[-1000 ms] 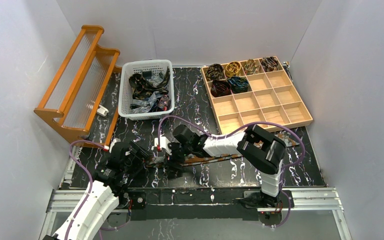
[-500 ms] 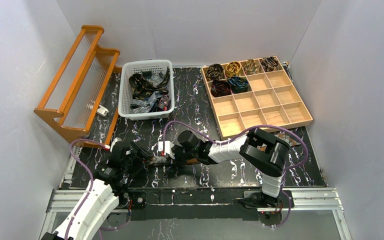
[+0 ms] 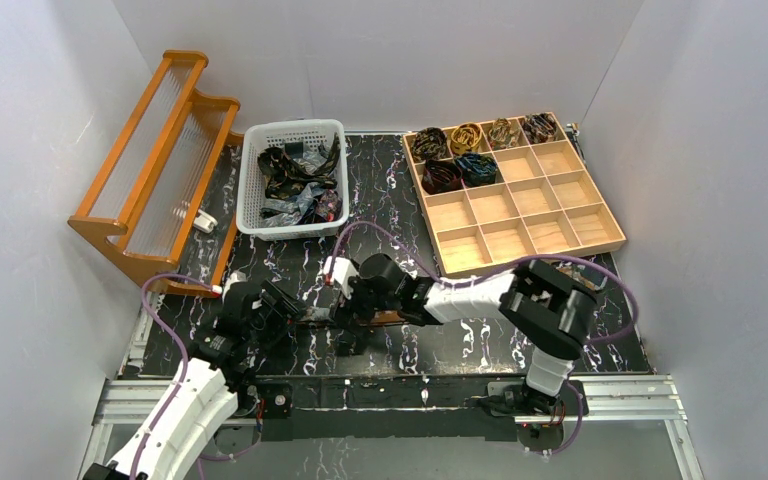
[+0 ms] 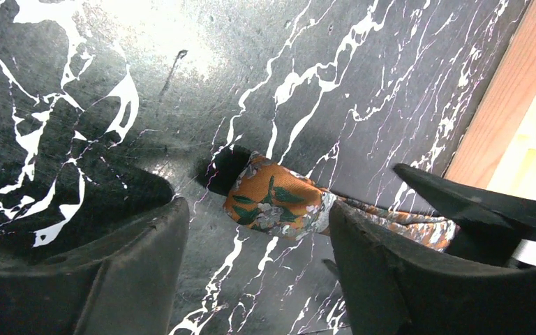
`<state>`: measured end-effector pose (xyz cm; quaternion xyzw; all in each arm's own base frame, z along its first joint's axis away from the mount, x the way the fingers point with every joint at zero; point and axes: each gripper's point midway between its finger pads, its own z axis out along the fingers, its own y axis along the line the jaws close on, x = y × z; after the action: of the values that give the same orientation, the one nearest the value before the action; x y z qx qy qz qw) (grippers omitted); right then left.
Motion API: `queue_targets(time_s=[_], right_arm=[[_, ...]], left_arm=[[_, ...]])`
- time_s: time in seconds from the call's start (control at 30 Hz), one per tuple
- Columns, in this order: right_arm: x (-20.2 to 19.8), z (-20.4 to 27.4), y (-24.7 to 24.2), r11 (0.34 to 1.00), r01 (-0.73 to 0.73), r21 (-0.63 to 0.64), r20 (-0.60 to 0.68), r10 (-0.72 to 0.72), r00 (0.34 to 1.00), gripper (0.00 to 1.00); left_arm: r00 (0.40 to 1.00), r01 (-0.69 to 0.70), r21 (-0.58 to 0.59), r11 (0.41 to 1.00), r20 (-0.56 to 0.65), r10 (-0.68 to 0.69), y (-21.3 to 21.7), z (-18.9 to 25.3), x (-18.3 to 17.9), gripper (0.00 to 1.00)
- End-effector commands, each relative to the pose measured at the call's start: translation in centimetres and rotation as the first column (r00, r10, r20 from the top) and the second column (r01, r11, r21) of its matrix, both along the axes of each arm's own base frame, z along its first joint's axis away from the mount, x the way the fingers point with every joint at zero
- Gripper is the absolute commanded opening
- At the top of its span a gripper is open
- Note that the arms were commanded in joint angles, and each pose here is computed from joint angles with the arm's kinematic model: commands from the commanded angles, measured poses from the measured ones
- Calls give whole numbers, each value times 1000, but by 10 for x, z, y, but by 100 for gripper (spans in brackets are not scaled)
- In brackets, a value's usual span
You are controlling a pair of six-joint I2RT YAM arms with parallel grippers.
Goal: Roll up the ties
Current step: Flatten out the tie at the center of the board.
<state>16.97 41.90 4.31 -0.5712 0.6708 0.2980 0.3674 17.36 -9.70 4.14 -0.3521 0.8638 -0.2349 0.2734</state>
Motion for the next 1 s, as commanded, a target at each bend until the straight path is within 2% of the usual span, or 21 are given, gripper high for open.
queue_targets(time_s=[0.0, 0.03, 0.07, 0.17, 0.27, 0.37, 0.47, 0.6, 0.77, 0.97], right_arm=[[35, 76, 1, 929, 329, 169, -86, -318, 944, 98], [40, 83, -4, 903, 395, 169, -141, -375, 916, 99], [44, 88, -9, 877, 450, 167, -202, -416, 887, 99], [49, 87, -19, 828, 552, 98, -384, -481, 789, 99], [38, 86, -14, 873, 483, 66, -526, -381, 761, 99], [24, 80, -8, 907, 420, 45, -599, -311, 737, 98], [10, 73, 0, 932, 362, 18, -665, -259, 701, 85], [-1, 63, 12, 947, 320, -7, -699, -234, 676, 70], [-6, 59, 26, 953, 301, -37, -679, -245, 692, 65], [-15, 56, 38, 963, 257, -75, -675, -239, 698, 58]], left_arm=[[999, 17, 20, 1000, 43, -18, 1, -2, 6, 64], [998, 27, 22, 999, 52, -28, 1, -2, 7, 59], [997, 45, 34, 998, 61, -47, 0, -2, 8, 58], [995, 65, 50, 997, 78, -69, 1, -2, 8, 61], [992, 87, 19, 996, 89, -88, -5, -3, 5, 62], [994, 76, 0, 997, 78, -76, -6, -10, 1, 61], [995, 71, -14, 997, 70, -70, -6, -15, -1, 60], [996, 67, -1, 998, 64, -66, -4, -17, -2, 54], [996, 79, 48, 996, 40, -81, 0, -20, 0, 46], [991, 117, 83, 990, 61, -122, 0, -20, 3, 30]])
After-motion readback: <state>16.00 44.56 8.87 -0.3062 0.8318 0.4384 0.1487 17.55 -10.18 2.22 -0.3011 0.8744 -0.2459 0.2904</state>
